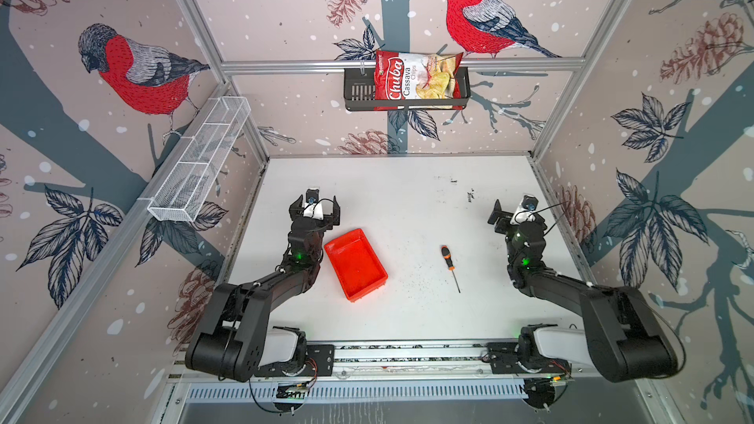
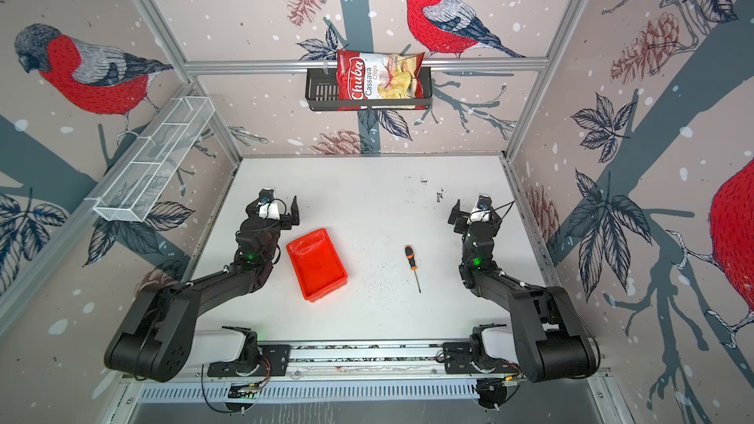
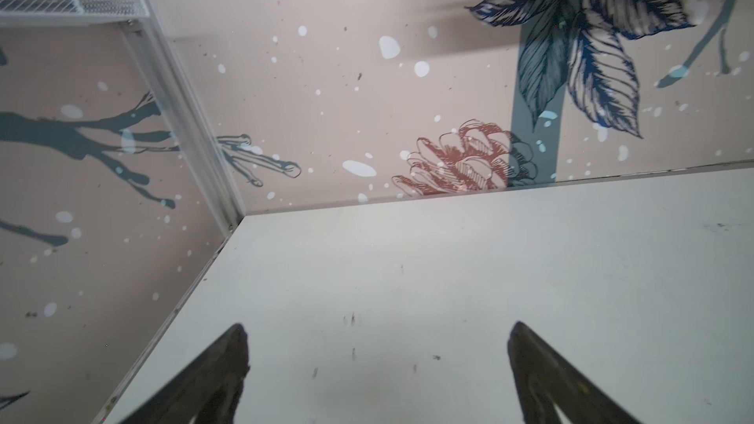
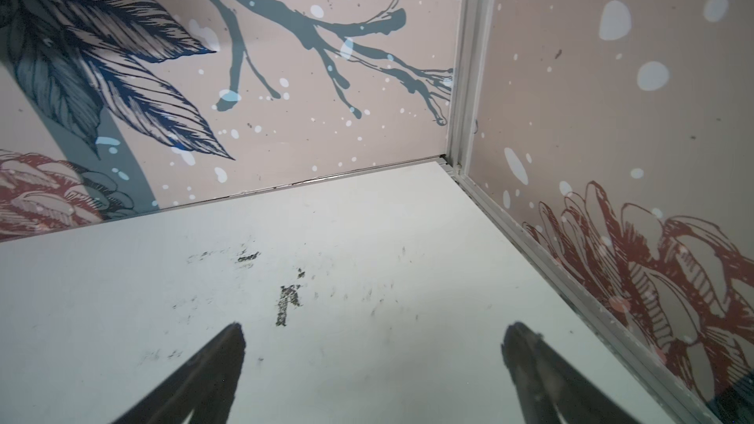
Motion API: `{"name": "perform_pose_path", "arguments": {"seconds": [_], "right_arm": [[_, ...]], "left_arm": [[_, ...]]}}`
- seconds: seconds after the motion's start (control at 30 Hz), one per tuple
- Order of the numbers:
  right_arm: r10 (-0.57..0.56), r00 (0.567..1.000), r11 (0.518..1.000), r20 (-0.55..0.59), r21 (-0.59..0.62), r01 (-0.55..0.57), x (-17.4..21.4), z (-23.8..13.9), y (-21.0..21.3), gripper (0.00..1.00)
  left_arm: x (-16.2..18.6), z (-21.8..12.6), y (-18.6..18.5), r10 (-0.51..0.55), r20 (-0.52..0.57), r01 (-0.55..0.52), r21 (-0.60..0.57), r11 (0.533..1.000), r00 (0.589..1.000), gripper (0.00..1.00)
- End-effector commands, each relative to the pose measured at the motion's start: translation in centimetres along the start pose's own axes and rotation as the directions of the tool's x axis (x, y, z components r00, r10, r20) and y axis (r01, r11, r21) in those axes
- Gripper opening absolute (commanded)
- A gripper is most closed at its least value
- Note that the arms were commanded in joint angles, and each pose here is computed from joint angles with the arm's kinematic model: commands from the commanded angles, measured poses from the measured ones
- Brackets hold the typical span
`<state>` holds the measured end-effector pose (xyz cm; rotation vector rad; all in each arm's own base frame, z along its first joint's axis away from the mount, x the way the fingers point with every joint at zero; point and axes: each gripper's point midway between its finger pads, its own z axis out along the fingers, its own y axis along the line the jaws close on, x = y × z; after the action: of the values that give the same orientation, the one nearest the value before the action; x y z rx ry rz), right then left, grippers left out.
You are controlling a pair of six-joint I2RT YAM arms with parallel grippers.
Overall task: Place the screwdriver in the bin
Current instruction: 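Reach the right gripper to the orange-handled screwdriver while the left moves over the bin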
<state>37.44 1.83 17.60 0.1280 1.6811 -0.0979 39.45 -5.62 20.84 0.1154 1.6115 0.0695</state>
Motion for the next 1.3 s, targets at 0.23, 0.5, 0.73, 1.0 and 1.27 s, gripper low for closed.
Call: {"name": "perform_pose_path", "arguments": {"seconds": [0.23,0.5,0.73,1.0,1.27], "right_arm": [[-0.026,0.976,0.973,-0.218,-0.229,-0.025,1.2,-2.1,8.8,1.0],[-0.097,0.87,0.953,-0.484,-0.297,-0.06,6.8,-6.7,14.7,1.0],[-0.205,0.721,0.934,-0.662,-0.352,-0.058,12.7,-11.2,16.0,0.93],[-0.249,0.582,0.936,-0.774,-0.347,-0.06,15.8,-14.5,14.5,0.65],[-0.292,0.51,0.935,-0.809,-0.354,-0.027,18.1,-15.4,13.6,0.3]], "left_arm": [[-3.5,-1.6,-11.2,0.02,-0.037,0.001,0.49,0.872,0.999,0.98],[-4.3,-6.1,-15.5,0.18,0.037,-0.156,0.686,0.711,0.983,0.98],[-3.4,-10.3,-17.1,0.179,0.067,-0.159,0.81,0.565,0.981,0.98],[-2.8,-11.3,-17.5,0.164,0.129,-0.198,0.823,0.533,0.978,0.98],[-2.4,-11.3,-17.5,0.184,0.127,-0.207,0.824,0.528,0.975,0.98]]}}
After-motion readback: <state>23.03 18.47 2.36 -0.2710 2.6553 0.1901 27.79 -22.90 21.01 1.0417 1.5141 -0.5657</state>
